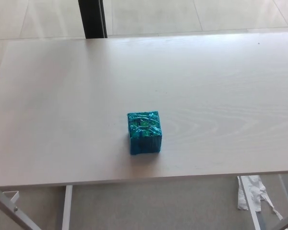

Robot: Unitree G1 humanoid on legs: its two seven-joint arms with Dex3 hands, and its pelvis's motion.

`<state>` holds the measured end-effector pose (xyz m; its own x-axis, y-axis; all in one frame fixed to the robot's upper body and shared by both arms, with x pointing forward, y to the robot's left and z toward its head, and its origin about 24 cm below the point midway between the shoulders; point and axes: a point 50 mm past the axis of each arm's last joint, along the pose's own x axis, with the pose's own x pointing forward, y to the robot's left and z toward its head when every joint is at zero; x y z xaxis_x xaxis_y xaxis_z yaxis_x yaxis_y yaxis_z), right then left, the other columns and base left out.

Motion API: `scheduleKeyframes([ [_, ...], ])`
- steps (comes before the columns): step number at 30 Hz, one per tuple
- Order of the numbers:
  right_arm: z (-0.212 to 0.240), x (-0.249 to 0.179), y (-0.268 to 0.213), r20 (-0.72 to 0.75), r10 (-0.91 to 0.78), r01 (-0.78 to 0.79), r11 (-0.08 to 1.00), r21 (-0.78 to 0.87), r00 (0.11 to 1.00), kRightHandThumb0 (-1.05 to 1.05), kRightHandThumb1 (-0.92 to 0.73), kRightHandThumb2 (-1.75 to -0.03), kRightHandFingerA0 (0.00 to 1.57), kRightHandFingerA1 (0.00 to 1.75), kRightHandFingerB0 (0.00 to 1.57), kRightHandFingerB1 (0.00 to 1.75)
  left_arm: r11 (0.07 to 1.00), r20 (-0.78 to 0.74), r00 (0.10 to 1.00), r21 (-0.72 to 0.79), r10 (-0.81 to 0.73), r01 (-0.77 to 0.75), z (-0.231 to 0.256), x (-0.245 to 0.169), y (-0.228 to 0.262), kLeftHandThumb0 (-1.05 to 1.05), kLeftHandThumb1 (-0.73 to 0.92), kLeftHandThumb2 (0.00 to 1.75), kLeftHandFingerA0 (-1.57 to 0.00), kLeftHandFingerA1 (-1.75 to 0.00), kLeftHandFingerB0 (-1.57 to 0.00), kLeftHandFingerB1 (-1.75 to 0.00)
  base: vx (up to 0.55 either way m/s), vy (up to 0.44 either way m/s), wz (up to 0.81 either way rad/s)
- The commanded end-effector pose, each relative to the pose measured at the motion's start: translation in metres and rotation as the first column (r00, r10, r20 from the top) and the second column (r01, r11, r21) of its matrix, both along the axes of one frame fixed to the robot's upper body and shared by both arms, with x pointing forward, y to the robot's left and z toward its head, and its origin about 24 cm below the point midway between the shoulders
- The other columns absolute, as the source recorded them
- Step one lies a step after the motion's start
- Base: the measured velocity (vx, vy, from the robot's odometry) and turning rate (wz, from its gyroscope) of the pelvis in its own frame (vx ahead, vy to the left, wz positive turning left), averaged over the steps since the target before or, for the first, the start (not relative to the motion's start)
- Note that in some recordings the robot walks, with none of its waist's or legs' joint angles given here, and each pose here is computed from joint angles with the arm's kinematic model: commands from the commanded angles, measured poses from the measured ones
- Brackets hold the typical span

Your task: The robot uses its right hand to pick up a cube kept in the middle of the desk infront of it and hands it to a person

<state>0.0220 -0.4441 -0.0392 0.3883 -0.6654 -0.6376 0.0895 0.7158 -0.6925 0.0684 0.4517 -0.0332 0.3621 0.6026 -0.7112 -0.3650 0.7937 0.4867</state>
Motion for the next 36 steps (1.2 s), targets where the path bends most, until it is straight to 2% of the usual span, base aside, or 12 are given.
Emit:
scheduleKeyframes([
  [1,0.012,0.005,-0.008,0.089,0.013,-0.009,0.999,-0.037,0.996,-0.59,-0.50,-0.56,0.35,0.56,0.29,0.35,0.998,0.022,0.999,-0.054,0.030,-0.029,0.004,-0.004,0.004,-0.60,0.52,0.56,-0.47,-0.53,-0.54,-0.42,0.00,0.000,0.00],
  [5,0.014,0.010,-0.008,0.150,0.005,0.004,0.998,-0.062,0.989,-0.63,-0.42,-0.79,0.35,0.60,0.25,0.46,1.000,0.008,1.000,-0.016,0.006,-0.006,0.004,-0.003,0.004,-0.65,0.46,0.64,-0.52,-0.58,-0.50,-0.45,0.00,0.000,0.00],
  [6,0.015,0.009,-0.008,0.180,-0.033,0.041,0.998,-0.042,0.983,-0.59,-0.53,-0.56,0.35,0.55,0.28,0.35,1.000,0.000,1.000,-0.011,0.000,0.000,0.003,-0.003,0.003,-0.60,0.57,0.57,-0.54,-0.53,-0.48,-0.39,0.00,0.000,0.00],
  [10,0.015,0.009,-0.009,0.211,-0.060,0.068,0.997,-0.031,0.976,-0.61,-0.54,-0.57,0.35,0.56,0.25,0.34,0.999,0.033,0.999,-0.045,0.028,-0.027,0.004,-0.002,0.004,-0.59,0.55,0.57,-0.50,-0.54,-0.56,-0.42,0.00,0.000,0.00],
  [12,0.015,0.008,-0.009,0.242,-0.093,0.094,0.996,0.008,0.966,-0.64,-0.42,-0.80,0.29,0.60,0.17,0.44,0.999,0.019,1.000,-0.035,0.024,-0.023,0.004,-0.002,0.004,-0.58,0.56,0.57,-0.49,-0.52,-0.55,-0.41,0.00,0.000,0.00],
  [16,0.014,0.010,-0.007,0.255,-0.092,0.091,0.996,0.016,0.963,-0.60,-0.53,-0.56,0.33,0.55,0.27,0.34,0.999,0.034,0.999,-0.040,0.029,-0.028,0.005,0.001,0.004,-0.57,0.55,0.57,-0.49,-0.53,-0.55,-0.42,0.00,0.000,0.00],
  [18,0.013,0.011,-0.007,0.304,-0.128,0.116,0.992,0.056,0.944,-0.60,-0.42,-0.78,0.28,0.59,0.21,0.43,0.999,0.036,0.999,-0.033,0.025,-0.024,0.004,0.001,0.003,-0.59,0.55,0.57,-0.51,-0.52,-0.53,-0.41,0.00,0.000,0.00],
  [19,0.016,0.014,-0.008,0.381,-0.172,0.149,0.985,0.089,0.908,-0.54,-0.53,-0.57,0.35,0.58,0.31,0.31,0.997,0.061,0.996,-0.046,0.057,-0.055,0.005,0.002,0.004,-0.59,0.52,0.56,-0.49,-0.51,-0.53,-0.41,0.00,0.000,0.00],
  [25,0.028,0.028,-0.011,0.534,-0.168,0.172,0.984,0.043,0.828,-0.61,-0.56,-0.57,0.50,0.54,0.36,0.31,0.999,0.062,0.997,-0.040,0.037,-0.034,0.005,0.002,0.004,-0.60,0.56,0.57,-0.51,-0.54,-0.52,-0.41,0.00,0.000,0.00],
  [33,0.074,0.082,-0.001,0.773,0.069,-0.028,0.997,-0.065,0.631,-0.62,-0.53,-0.57,0.39,0.50,0.25,0.32,0.998,0.078,0.995,-0.026,0.057,-0.055,0.003,0.002,0.003,-0.63,0.54,0.57,-0.54,-0.54,-0.57,-0.40,0.00,0.000,0.00],
  [34,0.085,0.096,0.004,0.822,0.099,-0.067,0.995,-0.074,0.561,-0.66,-0.52,-0.57,0.39,0.50,0.28,0.32,0.998,0.085,0.995,-0.028,0.060,-0.058,0.003,0.002,0.002,-0.66,0.44,0.88,-0.53,-0.65,-0.47,-0.51,0.00,0.000,0.00],
  [36,0.088,0.101,0.006,0.832,0.110,-0.078,0.994,-0.081,0.543,-0.66,-0.52,-0.57,0.39,0.50,0.28,0.32,0.998,0.087,0.994,-0.029,0.063,-0.060,0.003,0.001,0.002,-0.66,0.44,0.88,-0.53,-0.65,-0.47,-0.51,0.00,0.000,0.00],
])
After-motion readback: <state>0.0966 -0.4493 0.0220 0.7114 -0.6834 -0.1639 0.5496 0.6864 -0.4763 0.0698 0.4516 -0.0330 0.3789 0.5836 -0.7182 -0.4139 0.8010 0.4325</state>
